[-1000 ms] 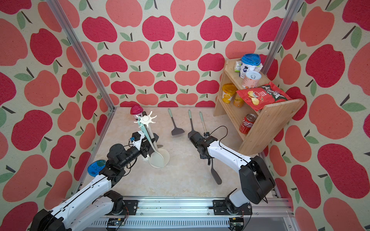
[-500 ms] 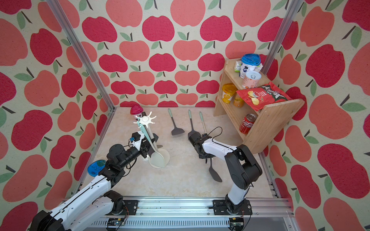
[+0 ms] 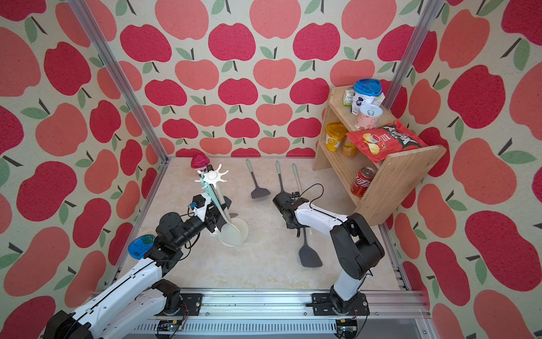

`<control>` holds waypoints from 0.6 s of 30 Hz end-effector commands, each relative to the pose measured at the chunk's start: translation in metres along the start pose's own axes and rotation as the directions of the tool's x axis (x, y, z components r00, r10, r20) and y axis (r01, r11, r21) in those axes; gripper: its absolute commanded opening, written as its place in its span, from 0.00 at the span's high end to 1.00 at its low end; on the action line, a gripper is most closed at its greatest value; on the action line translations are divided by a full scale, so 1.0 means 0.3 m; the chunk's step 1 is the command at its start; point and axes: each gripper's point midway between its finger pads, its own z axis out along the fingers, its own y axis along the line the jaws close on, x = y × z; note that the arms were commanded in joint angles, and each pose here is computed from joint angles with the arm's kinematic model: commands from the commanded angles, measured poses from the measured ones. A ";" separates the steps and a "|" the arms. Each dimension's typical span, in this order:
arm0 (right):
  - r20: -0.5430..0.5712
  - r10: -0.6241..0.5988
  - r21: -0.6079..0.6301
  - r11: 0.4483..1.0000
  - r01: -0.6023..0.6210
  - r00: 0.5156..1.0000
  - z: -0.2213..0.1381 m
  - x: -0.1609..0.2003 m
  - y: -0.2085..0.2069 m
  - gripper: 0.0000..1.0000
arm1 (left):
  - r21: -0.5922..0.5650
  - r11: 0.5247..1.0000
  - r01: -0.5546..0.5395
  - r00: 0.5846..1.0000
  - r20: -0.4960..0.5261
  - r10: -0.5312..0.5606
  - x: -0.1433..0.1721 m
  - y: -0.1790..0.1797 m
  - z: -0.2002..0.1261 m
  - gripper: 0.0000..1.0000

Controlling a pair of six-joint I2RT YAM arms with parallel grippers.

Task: Take the spatula off the kitchen utensil rack
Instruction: Place the spatula at the center of the board.

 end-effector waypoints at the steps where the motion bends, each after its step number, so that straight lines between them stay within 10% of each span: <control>1: 0.224 0.053 -0.031 0.998 -0.047 0.973 -0.204 -0.194 -0.064 0.43 | 0.009 1.000 0.003 0.975 -0.223 -0.001 0.227 -0.015 -0.023 1.00; 12: 0.561 0.044 -0.200 0.976 0.084 0.826 -0.499 -0.437 -0.041 0.44 | 0.013 1.000 0.001 0.975 -0.220 0.002 0.220 -0.019 -0.022 1.00; 18: 0.623 0.184 -0.525 0.819 0.232 0.760 -0.686 -0.415 0.082 0.46 | 0.010 1.000 -0.008 0.975 -0.224 0.010 0.218 -0.017 -0.025 1.00</control>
